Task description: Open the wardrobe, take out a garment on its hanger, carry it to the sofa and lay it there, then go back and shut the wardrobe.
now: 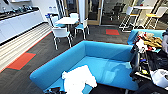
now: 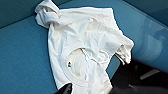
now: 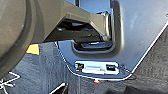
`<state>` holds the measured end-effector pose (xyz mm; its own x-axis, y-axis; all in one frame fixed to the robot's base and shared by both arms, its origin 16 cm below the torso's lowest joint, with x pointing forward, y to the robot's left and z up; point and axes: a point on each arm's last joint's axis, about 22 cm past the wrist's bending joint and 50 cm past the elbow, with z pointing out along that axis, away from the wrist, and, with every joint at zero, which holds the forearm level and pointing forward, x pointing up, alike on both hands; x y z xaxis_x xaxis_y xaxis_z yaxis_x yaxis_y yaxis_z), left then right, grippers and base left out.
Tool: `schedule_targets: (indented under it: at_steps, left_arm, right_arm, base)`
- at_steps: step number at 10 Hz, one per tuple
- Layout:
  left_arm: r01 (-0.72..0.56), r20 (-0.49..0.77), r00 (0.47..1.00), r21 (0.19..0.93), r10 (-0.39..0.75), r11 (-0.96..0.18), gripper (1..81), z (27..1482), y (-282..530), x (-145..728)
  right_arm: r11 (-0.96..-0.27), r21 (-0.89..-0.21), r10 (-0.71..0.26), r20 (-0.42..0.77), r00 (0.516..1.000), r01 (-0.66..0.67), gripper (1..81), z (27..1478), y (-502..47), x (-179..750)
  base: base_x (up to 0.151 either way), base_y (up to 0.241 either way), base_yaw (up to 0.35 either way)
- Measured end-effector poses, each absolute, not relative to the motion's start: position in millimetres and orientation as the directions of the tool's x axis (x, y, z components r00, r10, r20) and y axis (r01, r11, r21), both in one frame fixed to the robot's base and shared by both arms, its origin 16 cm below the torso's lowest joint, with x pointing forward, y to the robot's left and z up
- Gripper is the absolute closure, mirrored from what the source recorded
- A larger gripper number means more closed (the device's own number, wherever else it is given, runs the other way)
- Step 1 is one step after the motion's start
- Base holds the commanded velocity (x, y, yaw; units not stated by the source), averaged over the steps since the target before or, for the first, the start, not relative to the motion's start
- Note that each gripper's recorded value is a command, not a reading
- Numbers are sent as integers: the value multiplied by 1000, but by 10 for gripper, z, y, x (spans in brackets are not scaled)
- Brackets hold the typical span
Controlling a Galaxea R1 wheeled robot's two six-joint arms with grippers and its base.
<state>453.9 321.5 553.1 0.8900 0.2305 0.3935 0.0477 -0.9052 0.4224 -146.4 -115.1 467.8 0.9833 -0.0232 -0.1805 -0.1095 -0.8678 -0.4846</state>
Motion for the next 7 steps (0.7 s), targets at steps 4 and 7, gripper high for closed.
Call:
schedule_targets:
  at_steps: [4,7]
  left_arm:
    - [108,253,945,355,206,-929,10,5023,3614,2792]
    - [139,155,968,325,198,-935,10,4870,3711,1482]
  right_arm:
    - [-863,-503,54,-178,983,-44,10,4638,-1135,-1380]
    - [-866,-499,111,-148,983,23,10,4536,-1189,-1229]
  base:
    - [0,0,0]
    - [0,0,0]
